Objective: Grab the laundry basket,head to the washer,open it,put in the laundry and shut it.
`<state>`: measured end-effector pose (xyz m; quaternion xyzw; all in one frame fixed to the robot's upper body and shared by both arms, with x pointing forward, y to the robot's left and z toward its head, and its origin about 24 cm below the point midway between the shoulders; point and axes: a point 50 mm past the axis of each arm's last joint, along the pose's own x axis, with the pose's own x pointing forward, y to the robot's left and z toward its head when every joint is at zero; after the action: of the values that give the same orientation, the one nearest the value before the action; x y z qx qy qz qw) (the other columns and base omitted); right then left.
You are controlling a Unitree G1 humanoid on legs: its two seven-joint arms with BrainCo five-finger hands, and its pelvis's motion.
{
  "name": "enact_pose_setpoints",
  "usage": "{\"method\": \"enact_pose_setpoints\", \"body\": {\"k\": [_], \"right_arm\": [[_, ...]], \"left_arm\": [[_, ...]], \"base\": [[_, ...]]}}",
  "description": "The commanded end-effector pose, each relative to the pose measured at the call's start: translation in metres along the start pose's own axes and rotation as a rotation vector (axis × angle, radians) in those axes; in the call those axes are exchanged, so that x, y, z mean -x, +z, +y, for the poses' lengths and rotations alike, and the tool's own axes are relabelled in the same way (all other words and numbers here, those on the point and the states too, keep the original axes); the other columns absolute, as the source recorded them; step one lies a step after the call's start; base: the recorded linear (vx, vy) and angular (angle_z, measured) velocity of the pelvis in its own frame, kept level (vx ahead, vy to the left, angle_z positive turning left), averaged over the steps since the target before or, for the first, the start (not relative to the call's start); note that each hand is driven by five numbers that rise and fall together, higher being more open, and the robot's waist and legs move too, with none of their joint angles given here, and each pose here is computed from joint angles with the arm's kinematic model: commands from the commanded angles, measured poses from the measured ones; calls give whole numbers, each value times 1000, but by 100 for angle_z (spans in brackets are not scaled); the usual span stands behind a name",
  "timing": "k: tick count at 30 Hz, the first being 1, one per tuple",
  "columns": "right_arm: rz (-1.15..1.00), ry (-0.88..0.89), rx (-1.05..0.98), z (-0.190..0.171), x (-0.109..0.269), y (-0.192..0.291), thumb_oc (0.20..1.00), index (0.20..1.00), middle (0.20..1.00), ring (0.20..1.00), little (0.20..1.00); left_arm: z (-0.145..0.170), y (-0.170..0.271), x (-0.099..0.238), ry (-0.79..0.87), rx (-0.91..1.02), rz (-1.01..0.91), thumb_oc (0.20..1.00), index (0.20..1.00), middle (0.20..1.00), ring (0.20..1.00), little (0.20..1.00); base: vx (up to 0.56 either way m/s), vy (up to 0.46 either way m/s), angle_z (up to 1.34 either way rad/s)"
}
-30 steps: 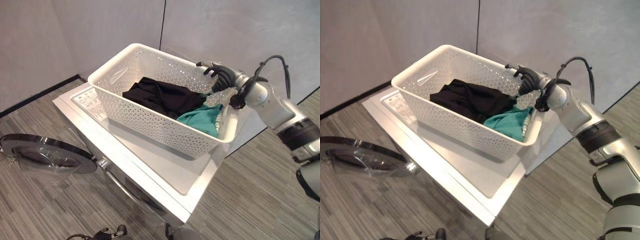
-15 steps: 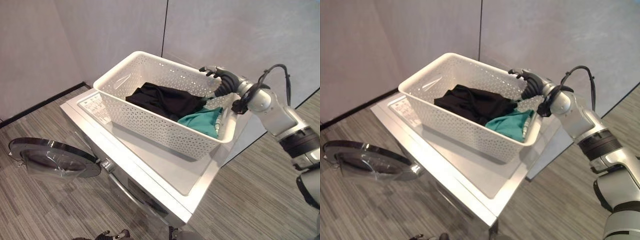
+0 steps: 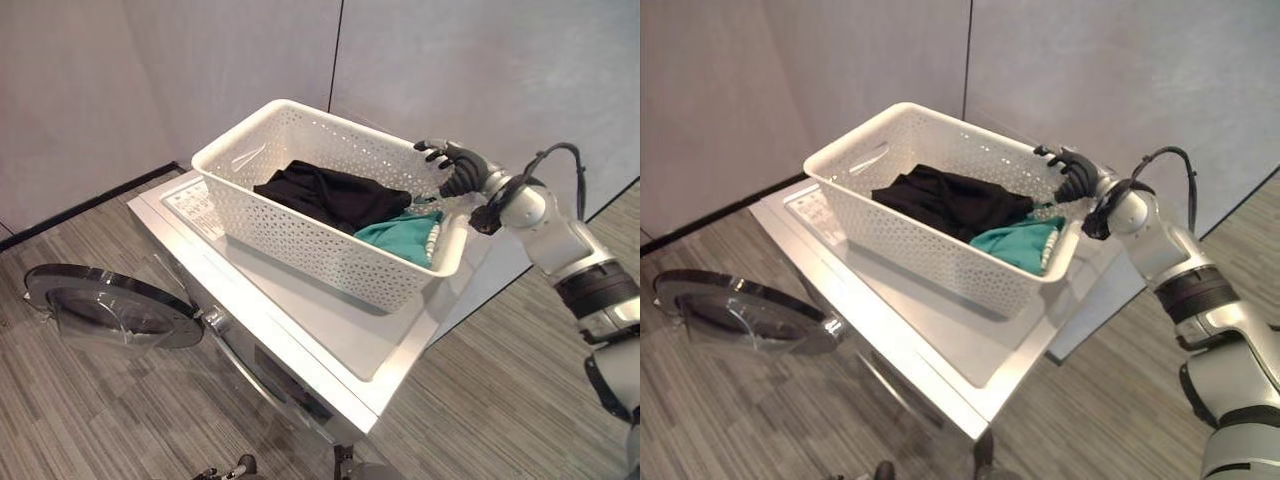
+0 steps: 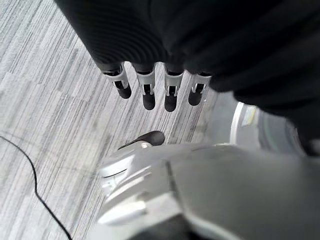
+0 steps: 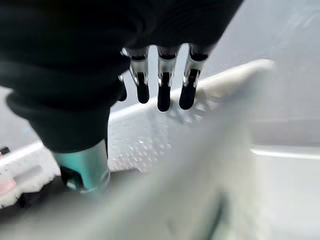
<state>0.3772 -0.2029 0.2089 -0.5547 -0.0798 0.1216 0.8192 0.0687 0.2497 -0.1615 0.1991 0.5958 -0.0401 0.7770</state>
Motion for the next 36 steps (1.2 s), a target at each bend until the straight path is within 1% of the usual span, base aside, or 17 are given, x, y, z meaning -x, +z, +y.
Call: {"method": "enact_pose_setpoints", "body": {"k": [1, 4, 9, 12, 17, 18, 20, 22, 23, 25, 28, 30, 33, 35, 36], "right_arm": [[-9, 140, 19, 30, -11, 10, 849, 849, 849, 849, 849], [-24, 132, 23, 26, -12, 14, 837, 837, 837, 837, 837], [15, 60, 39, 4, -18, 11, 827, 827, 827, 827, 827], [43, 32, 61, -5, -21, 9, 843, 843, 843, 843, 843], [96, 50, 67, -5, -20, -2, 859, 859, 859, 859, 859], [109, 56, 69, -5, -20, -5, 875, 875, 875, 875, 875], [128, 101, 85, 1, -21, -7, 875, 875, 875, 875, 875], [132, 113, 99, 2, -23, -7, 912, 912, 912, 912, 912], [140, 145, 139, 4, -24, -6, 928, 928, 928, 928, 928], [151, 163, 163, 5, -25, -7, 922, 922, 922, 922, 922], [202, 230, 269, 5, -27, -12, 896, 896, 896, 896, 896], [212, 258, 315, 5, -26, -12, 903, 903, 903, 903, 903], [227, 304, 346, 10, -23, -17, 887, 887, 887, 887, 887], [238, 335, 357, 12, -19, -21, 900, 900, 900, 900, 900], [276, 376, 373, 14, -13, -32, 896, 896, 896, 896, 896]], "left_arm": [[10, 0, -1, 18, -55, 36, 1000, 1000, 1000, 1000, 1000], [13, 3, -1, 31, -56, 30, 1000, 1000, 1000, 1000, 1000], [14, 8, -1, 40, -56, 15, 1000, 1000, 1000, 1000, 1000], [15, 9, -2, 45, -56, 9, 1000, 1000, 1000, 1000, 1000], [17, 13, -2, 50, -63, -4, 1000, 1000, 1000, 1000, 1000], [18, 16, -2, 52, -66, -12, 1000, 1000, 1000, 1000, 1000], [21, 22, -2, 62, -74, -37, 1000, 1000, 1000, 1000, 1000], [22, 24, -2, 64, -73, -43, 1000, 1000, 1000, 1000, 1000], [25, 24, -2, 69, -79, -46, 1000, 1000, 1000, 1000, 1000], [27, 24, -2, 73, -82, -45, 1000, 1000, 1000, 1000, 1000], [35, 19, 0, 91, -97, -22, 1000, 1000, 1000, 1000, 1000], [39, 15, 0, 101, -97, -6, 1000, 1000, 1000, 1000, 1000], [43, 12, 1, 114, -88, 3, 1000, 1000, 1000, 1000, 1000], [47, 10, 2, 123, -84, 13, 1000, 1000, 1000, 1000, 1000], [49, 11, 2, 129, -83, 8, 1000, 1000, 1000, 1000, 1000]], "base": [[-36, -54, 1], [-13, -18, -5], [-7, 11, -9], [3, 22, -4], [5, 10, -6], [-42, 1, 8], [-71, -10, 7], [-53, -19, 4], [-62, -29, 9], [-57, -30, 11], [-32, -41, 7], [9, -49, 12], [19, -34, 22], [27, -35, 20], [24, -36, -4]]}}
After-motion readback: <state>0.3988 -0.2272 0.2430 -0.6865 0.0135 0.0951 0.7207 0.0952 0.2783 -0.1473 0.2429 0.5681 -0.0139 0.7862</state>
